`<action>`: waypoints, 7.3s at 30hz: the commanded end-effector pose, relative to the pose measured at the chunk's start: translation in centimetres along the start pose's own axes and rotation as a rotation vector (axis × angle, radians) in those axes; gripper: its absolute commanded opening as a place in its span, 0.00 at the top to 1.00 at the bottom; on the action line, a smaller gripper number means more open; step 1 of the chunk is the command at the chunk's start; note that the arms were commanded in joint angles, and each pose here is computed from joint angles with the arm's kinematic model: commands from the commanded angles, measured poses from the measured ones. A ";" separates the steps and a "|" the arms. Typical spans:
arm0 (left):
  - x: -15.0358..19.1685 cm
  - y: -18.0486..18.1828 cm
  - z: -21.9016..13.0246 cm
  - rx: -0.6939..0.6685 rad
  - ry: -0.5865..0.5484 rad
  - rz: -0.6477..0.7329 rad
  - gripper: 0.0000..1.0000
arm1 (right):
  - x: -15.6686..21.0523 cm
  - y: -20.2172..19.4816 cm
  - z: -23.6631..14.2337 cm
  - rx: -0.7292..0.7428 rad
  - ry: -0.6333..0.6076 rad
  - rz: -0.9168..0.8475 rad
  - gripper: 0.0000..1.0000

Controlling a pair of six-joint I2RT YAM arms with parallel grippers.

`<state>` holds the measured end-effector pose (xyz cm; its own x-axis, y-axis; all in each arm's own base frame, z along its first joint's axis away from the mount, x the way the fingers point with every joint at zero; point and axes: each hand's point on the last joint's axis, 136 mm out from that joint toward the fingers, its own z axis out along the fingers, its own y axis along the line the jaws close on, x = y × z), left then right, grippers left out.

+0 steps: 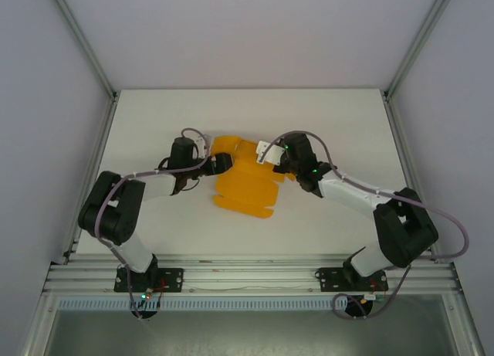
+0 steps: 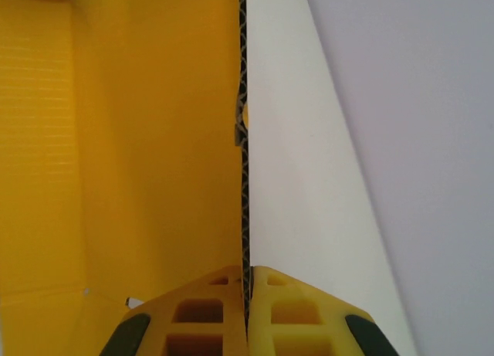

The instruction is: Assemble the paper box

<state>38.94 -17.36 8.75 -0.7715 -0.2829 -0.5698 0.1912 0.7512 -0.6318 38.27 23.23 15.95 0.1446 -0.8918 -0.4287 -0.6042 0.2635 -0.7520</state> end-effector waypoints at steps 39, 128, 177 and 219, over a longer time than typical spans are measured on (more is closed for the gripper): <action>-1.5 0.6 3.1 -0.101 0.020 0.158 0.28 | 0.5 -0.7 3.6 0.254 0.092 -0.254 1.00; 3.4 -4.9 6.4 -0.055 -0.172 0.729 1.00 | -2.6 0.1 1.8 -0.520 0.046 0.930 0.00; -3.4 -0.8 3.3 -0.494 -0.288 0.393 1.00 | 2.6 -6.7 -2.0 -0.091 0.236 1.098 0.00; -3.6 -3.9 1.1 -0.376 -0.193 0.330 1.00 | 5.1 -4.7 -6.5 -0.287 0.023 1.326 0.00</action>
<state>40.89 -19.47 11.85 -0.5962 -0.0645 -0.8002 0.1565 0.9683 -0.1947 37.73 15.53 17.41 -0.7512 -0.0094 -0.6600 -0.3727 0.8313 0.4123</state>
